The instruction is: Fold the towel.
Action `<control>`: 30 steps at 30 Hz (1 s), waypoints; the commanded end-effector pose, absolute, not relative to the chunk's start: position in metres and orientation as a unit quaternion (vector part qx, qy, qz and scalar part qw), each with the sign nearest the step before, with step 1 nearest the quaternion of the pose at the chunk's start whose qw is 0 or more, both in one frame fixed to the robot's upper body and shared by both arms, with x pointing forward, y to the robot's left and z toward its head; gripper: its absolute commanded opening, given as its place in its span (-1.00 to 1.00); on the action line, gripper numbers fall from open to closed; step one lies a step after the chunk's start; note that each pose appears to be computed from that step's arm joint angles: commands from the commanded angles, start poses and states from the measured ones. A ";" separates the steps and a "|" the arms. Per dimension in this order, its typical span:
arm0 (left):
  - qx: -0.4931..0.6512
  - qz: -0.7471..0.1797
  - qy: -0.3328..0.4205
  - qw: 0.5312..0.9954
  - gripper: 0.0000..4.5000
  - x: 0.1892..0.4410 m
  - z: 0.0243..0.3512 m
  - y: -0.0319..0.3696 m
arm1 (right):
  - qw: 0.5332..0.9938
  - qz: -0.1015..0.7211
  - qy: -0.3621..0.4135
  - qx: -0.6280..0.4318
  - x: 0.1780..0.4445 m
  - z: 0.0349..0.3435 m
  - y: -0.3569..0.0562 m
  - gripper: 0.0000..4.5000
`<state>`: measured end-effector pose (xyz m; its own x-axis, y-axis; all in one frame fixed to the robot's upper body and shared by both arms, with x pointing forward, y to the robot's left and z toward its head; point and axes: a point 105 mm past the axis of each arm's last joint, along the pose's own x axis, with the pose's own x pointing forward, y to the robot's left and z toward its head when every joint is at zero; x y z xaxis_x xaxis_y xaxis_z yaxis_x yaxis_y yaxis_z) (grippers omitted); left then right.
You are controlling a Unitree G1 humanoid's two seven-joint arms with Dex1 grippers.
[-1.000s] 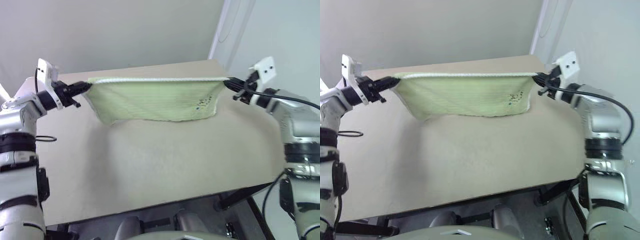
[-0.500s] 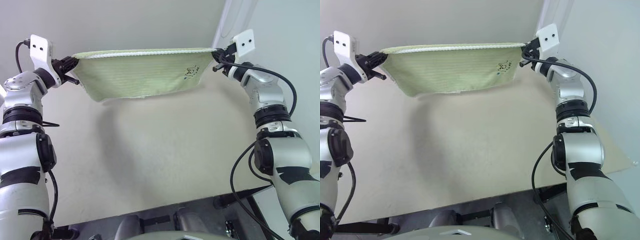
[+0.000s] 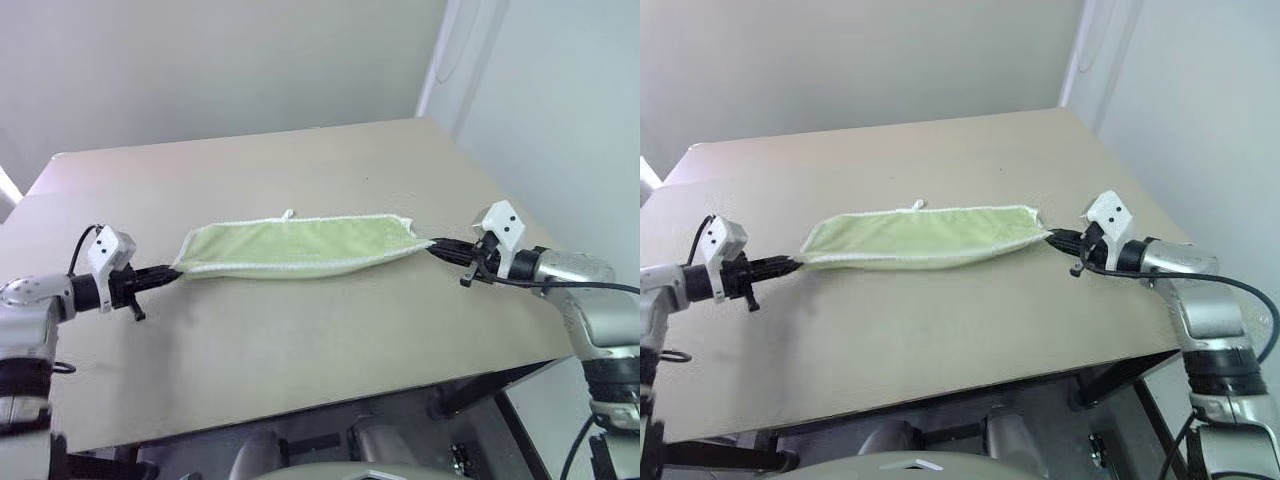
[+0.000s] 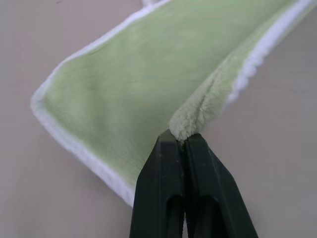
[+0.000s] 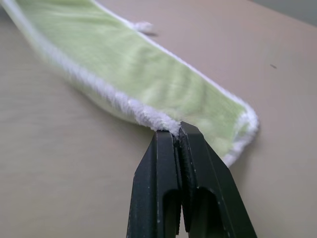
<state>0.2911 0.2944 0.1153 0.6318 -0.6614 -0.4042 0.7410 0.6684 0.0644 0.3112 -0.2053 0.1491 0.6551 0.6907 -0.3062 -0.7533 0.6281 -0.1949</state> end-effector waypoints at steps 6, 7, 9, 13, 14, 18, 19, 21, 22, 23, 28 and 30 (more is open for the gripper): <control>0.105 -0.380 0.204 0.896 -1.00 0.249 0.133 0.305 | 0.860 0.464 0.157 -0.145 0.249 0.142 -0.204 -0.98; 0.104 -0.378 0.211 0.895 -1.00 0.245 0.131 0.307 | 0.854 0.472 0.167 -0.144 0.243 0.138 -0.203 -0.98; 0.105 -0.377 0.226 0.892 -1.00 0.237 0.127 0.309 | 0.841 0.485 0.187 -0.150 0.233 0.130 -0.203 -0.98; 0.099 -0.376 0.237 0.890 -1.00 0.230 0.123 0.310 | 0.827 0.494 0.206 -0.170 0.229 0.119 -0.205 -0.98; 0.095 -0.374 0.237 0.892 -1.00 0.230 0.123 0.310 | 0.828 0.493 0.204 -0.170 0.231 0.119 -0.205 -0.98; 0.087 -0.375 0.241 0.891 -1.00 0.234 0.119 0.305 | 0.840 0.485 0.181 -0.161 0.250 0.124 -0.200 -0.98; 0.082 -0.375 0.242 0.891 -1.00 0.235 0.118 0.303 | 0.843 0.483 0.177 -0.156 0.254 0.124 -0.199 -0.98; 0.072 -0.370 0.250 0.892 -1.00 0.238 0.116 0.303 | 0.847 0.478 0.175 -0.151 0.264 0.123 -0.197 -0.98; 0.064 -0.368 0.252 0.893 -1.00 0.240 0.116 0.303 | 0.849 0.475 0.176 -0.151 0.269 0.121 -0.197 -0.98; 0.053 -0.366 0.250 0.895 -1.00 0.244 0.118 0.304 | 0.851 0.471 0.178 -0.149 0.275 0.119 -0.198 -0.98; 0.022 -0.350 0.233 0.907 -1.00 0.267 0.126 0.306 | 0.865 0.454 0.169 -0.128 0.302 0.121 -0.195 -0.98; 0.010 -0.345 0.231 0.910 -1.00 0.275 0.126 0.307 | 0.871 0.446 0.166 -0.119 0.313 0.122 -0.193 -0.98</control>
